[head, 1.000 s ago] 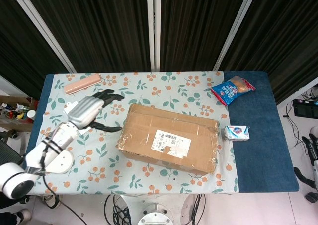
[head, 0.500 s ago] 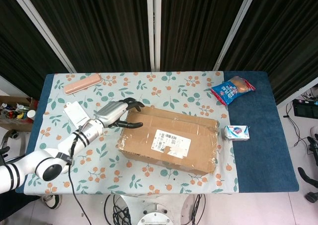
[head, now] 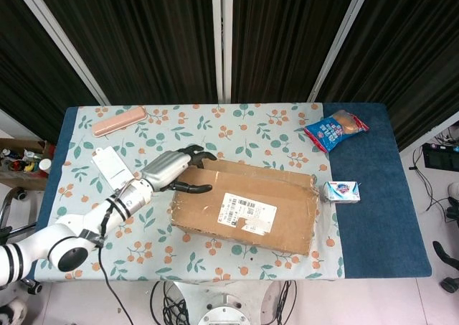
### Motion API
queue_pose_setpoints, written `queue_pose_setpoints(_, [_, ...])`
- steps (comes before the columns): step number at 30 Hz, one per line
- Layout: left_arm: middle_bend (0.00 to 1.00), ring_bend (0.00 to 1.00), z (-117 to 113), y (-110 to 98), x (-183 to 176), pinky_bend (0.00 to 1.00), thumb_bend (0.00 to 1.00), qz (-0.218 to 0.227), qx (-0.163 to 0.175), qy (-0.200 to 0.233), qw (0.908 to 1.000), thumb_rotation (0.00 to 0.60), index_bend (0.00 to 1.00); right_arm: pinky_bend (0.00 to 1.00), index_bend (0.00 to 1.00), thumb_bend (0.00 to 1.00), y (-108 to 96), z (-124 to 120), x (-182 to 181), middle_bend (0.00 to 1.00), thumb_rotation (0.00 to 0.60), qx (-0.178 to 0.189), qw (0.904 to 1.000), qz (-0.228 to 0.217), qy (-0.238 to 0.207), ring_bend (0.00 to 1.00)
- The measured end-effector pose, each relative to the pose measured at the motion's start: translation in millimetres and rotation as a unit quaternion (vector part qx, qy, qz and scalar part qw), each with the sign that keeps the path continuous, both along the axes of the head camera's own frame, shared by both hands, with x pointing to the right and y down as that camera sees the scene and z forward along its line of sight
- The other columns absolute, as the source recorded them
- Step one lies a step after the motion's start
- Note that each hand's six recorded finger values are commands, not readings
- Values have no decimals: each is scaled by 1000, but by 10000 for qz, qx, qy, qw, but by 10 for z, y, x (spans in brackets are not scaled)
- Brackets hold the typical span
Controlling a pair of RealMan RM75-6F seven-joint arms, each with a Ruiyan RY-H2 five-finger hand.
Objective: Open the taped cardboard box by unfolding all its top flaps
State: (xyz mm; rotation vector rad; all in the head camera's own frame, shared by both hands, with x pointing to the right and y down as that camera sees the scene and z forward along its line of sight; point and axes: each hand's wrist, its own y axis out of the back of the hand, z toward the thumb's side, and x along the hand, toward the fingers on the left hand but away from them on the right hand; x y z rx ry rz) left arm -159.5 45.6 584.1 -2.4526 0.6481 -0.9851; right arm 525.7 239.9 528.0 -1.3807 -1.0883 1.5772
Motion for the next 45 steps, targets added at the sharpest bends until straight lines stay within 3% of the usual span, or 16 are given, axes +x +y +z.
queue_pose_setpoints(4, [528, 104, -210, 28, -29, 172, 0, -90, 121, 232, 9996, 90, 154, 0, 0, 176, 1, -8, -10, 0, 600, 6, 10000, -32, -22, 0])
queue_pose_setpoints(9, [545, 122, -448, 114, -195, 172, 0, -69, 299, 182, 9994, 90, 111, 0, 0, 176, -20, -47, -50, 0, 600, 144, 9997, -107, -138, 0])
queue_pose_setpoints(20, [582, 160, -889, 602, -815, 175, 0, -343, -208, -24, 9992, 85, 88, 0, 0, 176, -96, -43, -224, 0, 600, 451, 9968, -489, -451, 0])
queue_pose_setpoints(22, [545, 165, -942, 673, -956, 174, 0, -351, -264, -164, 9989, 86, 89, 0, 0, 176, -102, -29, -255, 0, 600, 438, 9964, -551, -471, 0])
queue_pose_setpoints(24, [408, 165, -968, 723, -1100, 174, 0, -397, -254, -305, 9984, 90, 89, 0, 0, 176, -111, -21, -293, 0, 600, 416, 9960, -615, -490, 0])
queue_pose_setpoints(26, [255, 154, -970, 744, -1262, 177, 0, -496, -161, -455, 9976, 147, 89, 0, 0, 176, -130, -18, -359, 0, 600, 393, 9953, -725, -516, 0])
queue_pose_setpoints(28, [163, 138, -953, 743, -1377, 182, 0, -541, -13, -624, 9966, 298, 89, 0, 0, 176, -161, -26, -450, 0, 600, 391, 9940, -868, -546, 0])
queue_pose_setpoints(30, [146, 130, -927, 744, -1488, 183, 6, -594, 175, -808, 9948, 411, 89, 0, 0, 176, -196, -38, -545, 0, 600, 403, 9925, -989, -602, 0])
queue_pose_setpoints(33, [145, 128, -862, 766, -1707, 183, 26, -691, 613, -1200, 9885, 502, 89, 0, 0, 176, -275, -62, -734, 0, 600, 419, 9893, -1164, -770, 0])
queue_pose_setpoints(35, [145, 127, -783, 818, -1907, 183, 31, -818, 912, -1552, 9803, 537, 89, 0, 0, 176, -349, -81, -893, 0, 600, 403, 9868, -1283, -900, 0])
queue_pose_setpoints(38, [145, 126, -638, 968, -2269, 183, 32, -1159, 1218, -2072, 9637, 543, 89, 0, 0, 176, -489, -113, -1174, 0, 600, 311, 9821, -1504, -1088, 0])
queue_pose_setpoints(41, [145, 126, -551, 1161, -2616, 182, 32, -1520, 1343, -2449, 9481, 542, 89, 0, 0, 176, -646, -130, -1527, 0, 600, 104, 9757, -1772, -1286, 0])
queue_pose_setpoints(45, [145, 126, -495, 1355, -2885, 181, 32, -1841, 1347, -2617, 9378, 542, 89, 0, 0, 176, -794, -110, -2068, 0, 600, -309, 9640, -2197, -1468, 0])
